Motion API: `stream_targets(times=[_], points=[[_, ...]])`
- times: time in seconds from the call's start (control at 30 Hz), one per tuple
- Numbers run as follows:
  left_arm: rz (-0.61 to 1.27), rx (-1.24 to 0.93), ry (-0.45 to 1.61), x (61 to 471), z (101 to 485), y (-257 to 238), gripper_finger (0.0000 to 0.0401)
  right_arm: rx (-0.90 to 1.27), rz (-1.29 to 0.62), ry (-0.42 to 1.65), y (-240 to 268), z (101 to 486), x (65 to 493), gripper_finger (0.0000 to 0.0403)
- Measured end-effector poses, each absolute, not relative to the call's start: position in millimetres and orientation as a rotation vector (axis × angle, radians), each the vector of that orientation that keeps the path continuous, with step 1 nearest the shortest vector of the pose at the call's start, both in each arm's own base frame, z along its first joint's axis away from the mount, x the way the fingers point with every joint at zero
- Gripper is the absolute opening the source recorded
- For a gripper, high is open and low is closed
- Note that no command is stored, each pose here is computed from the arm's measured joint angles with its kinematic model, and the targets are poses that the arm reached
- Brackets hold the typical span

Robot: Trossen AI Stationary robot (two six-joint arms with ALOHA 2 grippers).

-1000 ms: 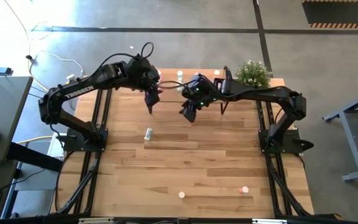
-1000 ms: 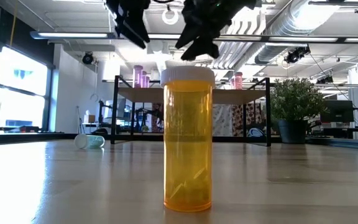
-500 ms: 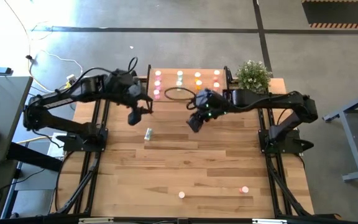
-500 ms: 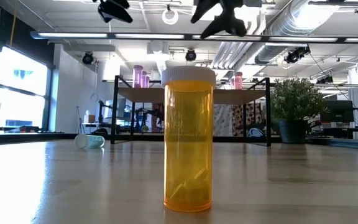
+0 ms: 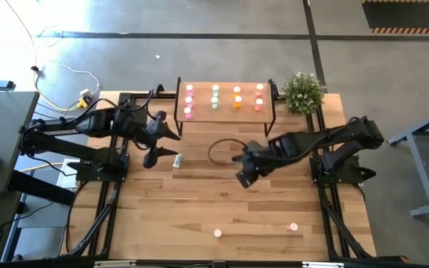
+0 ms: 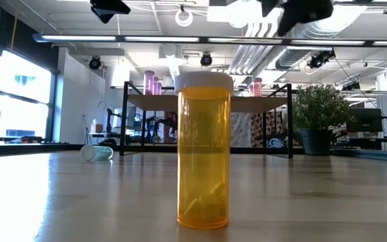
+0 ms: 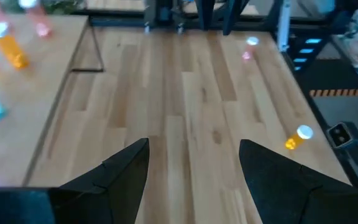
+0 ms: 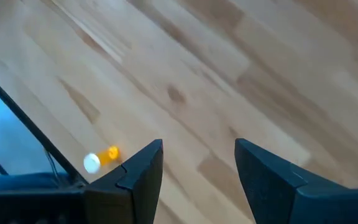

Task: Pick and place medicine bottles onto shelf by color
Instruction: Put the orange pill bottle on the shelf aligned with the orange pill bottles

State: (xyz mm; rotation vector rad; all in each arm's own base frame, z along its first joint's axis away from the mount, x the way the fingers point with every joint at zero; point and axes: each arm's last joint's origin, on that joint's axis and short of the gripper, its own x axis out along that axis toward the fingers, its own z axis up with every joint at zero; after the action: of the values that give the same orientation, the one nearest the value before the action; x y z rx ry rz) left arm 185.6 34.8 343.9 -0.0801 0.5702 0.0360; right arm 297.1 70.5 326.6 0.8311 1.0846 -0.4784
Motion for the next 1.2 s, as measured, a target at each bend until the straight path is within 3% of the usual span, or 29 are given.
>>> stream_targets(times=[0.23, 0.77, 1.2], points=[[-0.035, -0.076, 0.550, 189, 337, 27, 0.0241, 0.808, -0.536, 1.228, 105, 321, 273, 0.0191], [-0.013, -0.112, 0.523, 192, 339, 28, 0.0241, 0.696, -0.411, 1.494, 164, 318, 227, 0.0191], [0.062, -0.179, 0.523, 191, 339, 30, 0.0241, 0.686, -0.463, 1.603, 202, 265, 192, 0.0191]])
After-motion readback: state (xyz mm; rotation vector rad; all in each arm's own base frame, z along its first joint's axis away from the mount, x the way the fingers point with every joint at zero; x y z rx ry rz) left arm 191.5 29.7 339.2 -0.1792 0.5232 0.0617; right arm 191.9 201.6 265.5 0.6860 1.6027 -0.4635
